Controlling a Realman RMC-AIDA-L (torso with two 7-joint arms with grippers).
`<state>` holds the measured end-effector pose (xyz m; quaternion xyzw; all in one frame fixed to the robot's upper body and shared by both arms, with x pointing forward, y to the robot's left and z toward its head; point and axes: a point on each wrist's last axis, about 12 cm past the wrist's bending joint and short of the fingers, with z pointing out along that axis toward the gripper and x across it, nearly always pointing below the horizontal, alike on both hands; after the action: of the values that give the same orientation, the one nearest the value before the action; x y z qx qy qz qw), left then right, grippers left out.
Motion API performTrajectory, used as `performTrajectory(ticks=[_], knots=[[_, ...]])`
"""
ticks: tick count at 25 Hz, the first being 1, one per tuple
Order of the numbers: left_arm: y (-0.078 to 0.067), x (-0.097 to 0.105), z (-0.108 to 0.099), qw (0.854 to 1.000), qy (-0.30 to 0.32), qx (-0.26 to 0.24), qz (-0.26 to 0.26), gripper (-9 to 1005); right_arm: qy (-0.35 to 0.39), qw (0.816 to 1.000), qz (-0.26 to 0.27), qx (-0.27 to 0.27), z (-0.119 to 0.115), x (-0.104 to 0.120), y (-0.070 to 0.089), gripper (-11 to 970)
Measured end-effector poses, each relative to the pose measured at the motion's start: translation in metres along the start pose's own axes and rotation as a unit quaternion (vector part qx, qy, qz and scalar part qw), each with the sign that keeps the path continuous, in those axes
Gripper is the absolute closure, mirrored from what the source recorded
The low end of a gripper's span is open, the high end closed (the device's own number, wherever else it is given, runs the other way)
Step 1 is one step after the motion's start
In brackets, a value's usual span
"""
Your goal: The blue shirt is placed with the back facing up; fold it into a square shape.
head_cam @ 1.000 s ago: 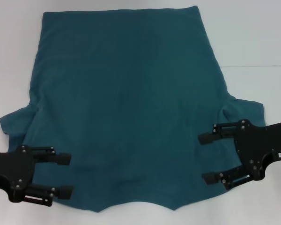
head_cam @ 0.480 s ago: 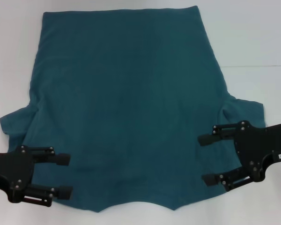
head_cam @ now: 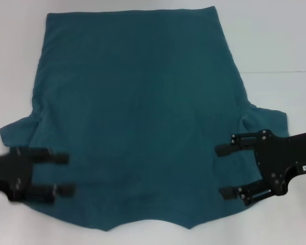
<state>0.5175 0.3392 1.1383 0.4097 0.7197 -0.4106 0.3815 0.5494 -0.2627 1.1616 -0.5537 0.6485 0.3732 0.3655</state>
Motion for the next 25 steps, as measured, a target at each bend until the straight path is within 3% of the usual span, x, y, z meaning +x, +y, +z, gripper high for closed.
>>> performTrajectory(ticks=[4,8,15,19,25], knots=[[0.006,-0.001,-0.012,0.996,-0.011,-0.086,-0.010,122,0.000,1.000,0.012,0.004,0.000,-0.001,-0.001,34],[0.016,-0.002,-0.018,0.985,0.031,-0.166,-0.019,122,0.004,0.999,0.032,0.008,0.002,-0.007,-0.005,35],[0.035,-0.003,-0.024,0.967,0.092,-0.238,0.018,122,0.009,0.999,0.039,0.002,0.010,-0.021,-0.011,35],[0.050,-0.002,-0.027,0.949,0.127,-0.288,0.032,123,0.010,0.999,0.037,0.002,0.014,-0.023,-0.012,35],[0.069,0.005,-0.014,0.931,0.181,-0.314,0.038,123,0.014,0.999,0.034,0.007,0.018,-0.024,-0.014,35]])
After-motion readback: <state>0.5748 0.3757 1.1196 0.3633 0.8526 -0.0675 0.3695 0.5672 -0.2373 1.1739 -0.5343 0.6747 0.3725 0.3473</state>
